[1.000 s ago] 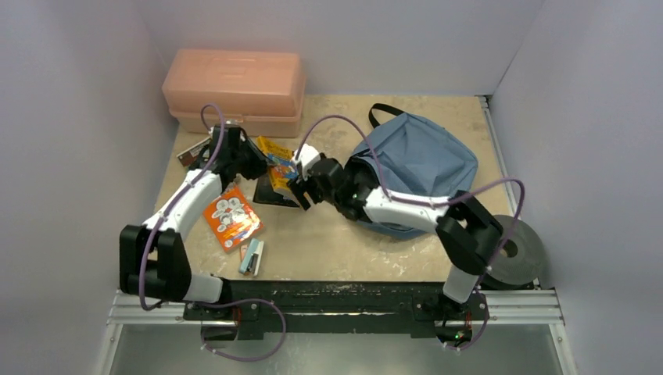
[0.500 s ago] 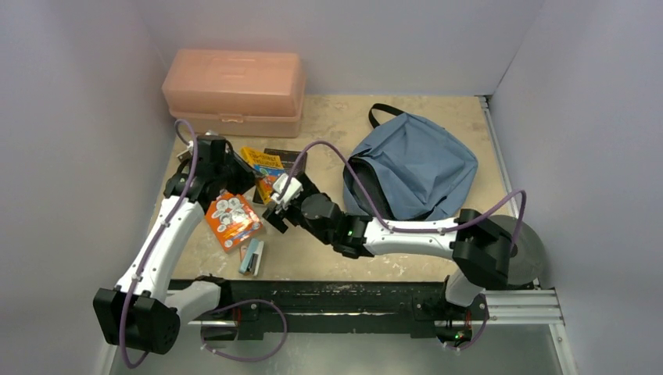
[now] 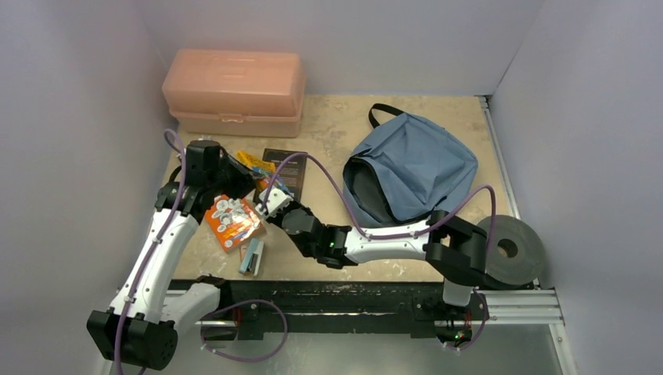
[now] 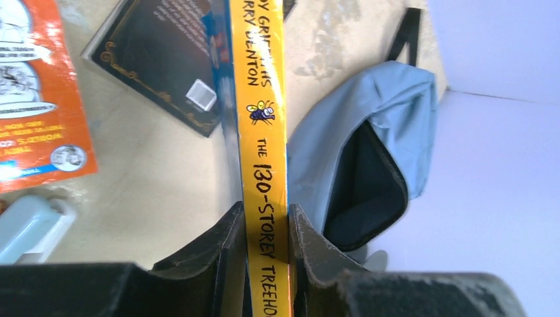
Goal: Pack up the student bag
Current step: Pick up the book from the center of the board.
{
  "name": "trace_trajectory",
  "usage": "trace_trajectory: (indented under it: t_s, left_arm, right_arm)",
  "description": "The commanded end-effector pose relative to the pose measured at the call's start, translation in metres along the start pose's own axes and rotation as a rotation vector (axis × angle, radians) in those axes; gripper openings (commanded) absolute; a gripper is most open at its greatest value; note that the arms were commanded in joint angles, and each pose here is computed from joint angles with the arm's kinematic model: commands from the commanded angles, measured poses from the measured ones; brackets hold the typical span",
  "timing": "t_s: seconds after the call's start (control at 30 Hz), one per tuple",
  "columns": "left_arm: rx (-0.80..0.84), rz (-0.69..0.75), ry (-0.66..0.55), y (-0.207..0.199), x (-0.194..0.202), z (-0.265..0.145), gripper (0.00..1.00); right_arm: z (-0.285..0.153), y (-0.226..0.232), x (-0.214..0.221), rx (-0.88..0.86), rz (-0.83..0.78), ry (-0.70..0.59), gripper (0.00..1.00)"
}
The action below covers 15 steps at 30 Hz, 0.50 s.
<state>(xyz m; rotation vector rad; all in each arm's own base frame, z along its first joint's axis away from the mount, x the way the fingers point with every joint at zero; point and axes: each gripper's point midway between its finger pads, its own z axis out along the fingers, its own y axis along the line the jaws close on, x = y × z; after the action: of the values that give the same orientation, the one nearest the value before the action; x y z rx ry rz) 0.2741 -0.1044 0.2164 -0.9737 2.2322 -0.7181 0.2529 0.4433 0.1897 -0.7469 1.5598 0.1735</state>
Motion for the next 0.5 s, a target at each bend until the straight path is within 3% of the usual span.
trace_trajectory:
  t_s: [0.0, 0.07, 0.1, 0.13, 0.23, 0.33, 0.47]
  left_arm:
    - [0.182, 0.057, -0.047, -0.041, -0.009, -0.033, 0.08]
    - [0.225, 0.122, -0.062, -0.052, -0.012, -0.043, 0.59]
    - [0.235, 0.169, -0.075, -0.056, -0.015, -0.049, 0.78]
    - [0.25, 0.212, -0.086, -0.059, -0.016, -0.056, 0.89]
    - [0.322, 0.308, -0.116, -0.065, -0.013, -0.079, 0.97]
    - [0.582, 0.362, -0.129, -0.086, 0.006, -0.106, 0.99]
    - [0.924, 0.29, -0.137, -0.11, 0.023, -0.134, 0.99]
  right_arm:
    - [-0.007, -0.029, -0.041, 0.089, 0.186, -0.084, 0.02]
    - [-0.013, -0.041, -0.045, 0.066, 0.282, -0.079, 0.0]
    - [-0.015, -0.049, -0.048, 0.034, 0.362, -0.083, 0.0]
    - [-0.018, -0.057, -0.05, -0.008, 0.469, -0.079, 0.0]
    - [-0.026, -0.089, -0.062, -0.176, 0.739, -0.073, 0.0]
    - [-0.044, -0.118, -0.077, -0.325, 0.746, -0.11, 0.0]
    - [-0.064, -0.162, -0.091, -0.404, 0.734, -0.204, 0.0]
